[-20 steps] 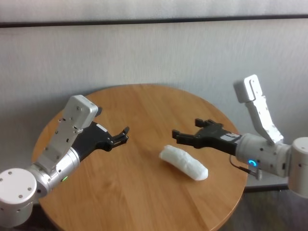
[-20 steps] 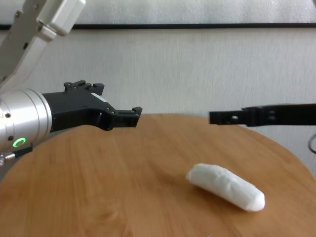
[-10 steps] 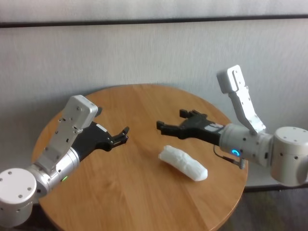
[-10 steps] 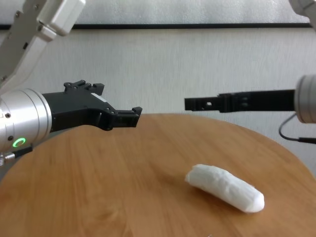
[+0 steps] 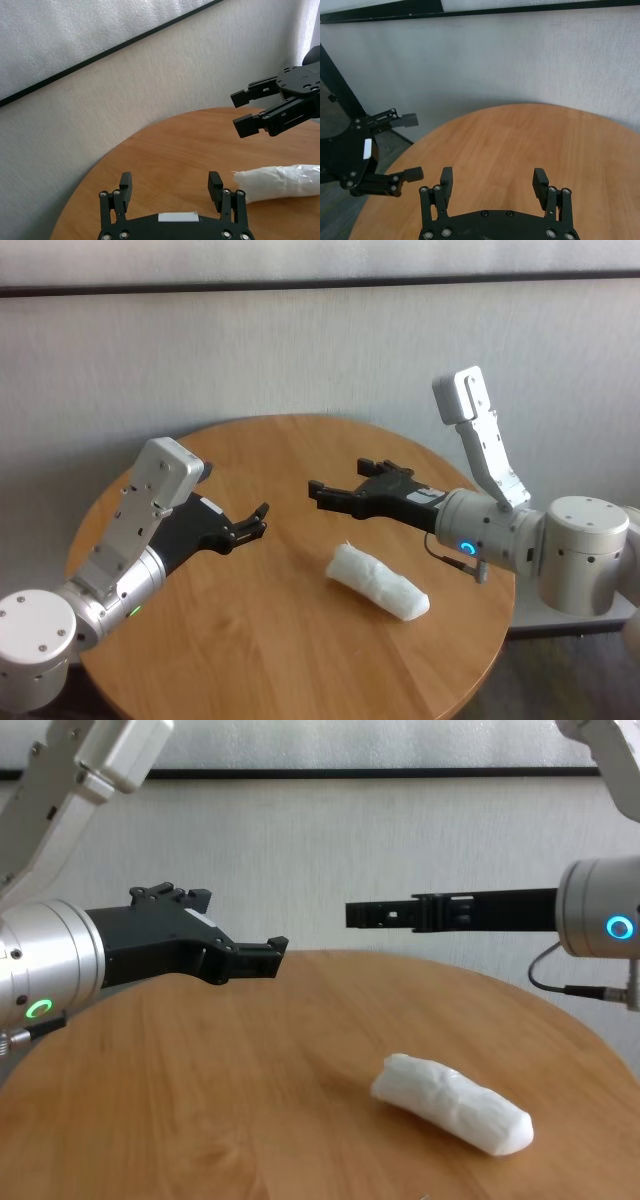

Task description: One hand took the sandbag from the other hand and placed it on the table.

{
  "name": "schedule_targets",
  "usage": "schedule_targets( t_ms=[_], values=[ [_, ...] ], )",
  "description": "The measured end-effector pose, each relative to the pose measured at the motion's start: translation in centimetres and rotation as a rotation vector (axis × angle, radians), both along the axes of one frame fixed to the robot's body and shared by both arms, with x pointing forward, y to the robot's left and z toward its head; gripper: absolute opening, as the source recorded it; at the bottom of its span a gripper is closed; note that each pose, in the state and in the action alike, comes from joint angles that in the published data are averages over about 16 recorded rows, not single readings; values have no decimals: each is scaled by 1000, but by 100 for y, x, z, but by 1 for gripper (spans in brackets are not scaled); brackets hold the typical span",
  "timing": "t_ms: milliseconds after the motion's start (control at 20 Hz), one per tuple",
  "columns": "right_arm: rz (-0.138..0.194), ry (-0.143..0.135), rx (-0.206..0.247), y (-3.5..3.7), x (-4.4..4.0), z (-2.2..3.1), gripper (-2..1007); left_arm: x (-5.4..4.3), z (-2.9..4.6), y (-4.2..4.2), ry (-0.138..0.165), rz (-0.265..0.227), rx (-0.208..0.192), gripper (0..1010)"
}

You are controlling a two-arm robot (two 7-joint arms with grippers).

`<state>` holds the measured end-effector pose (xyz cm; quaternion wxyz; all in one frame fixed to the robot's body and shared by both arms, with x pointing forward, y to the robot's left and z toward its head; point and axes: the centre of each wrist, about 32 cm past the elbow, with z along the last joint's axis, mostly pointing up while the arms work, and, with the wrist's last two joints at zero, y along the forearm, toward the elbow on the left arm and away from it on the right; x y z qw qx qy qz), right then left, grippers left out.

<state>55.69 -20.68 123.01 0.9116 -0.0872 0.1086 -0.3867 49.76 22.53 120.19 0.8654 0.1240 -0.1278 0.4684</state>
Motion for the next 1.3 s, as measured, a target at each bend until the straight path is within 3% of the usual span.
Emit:
schedule_targets(
  t_ms=[700,1300],
  values=[
    [30,-13,42,185,0,41,1000,0,0,0,0,0,0,1000],
    [45,1,58,230,-52,56,1000,0,0,0,0,0,0,1000]
  ],
)
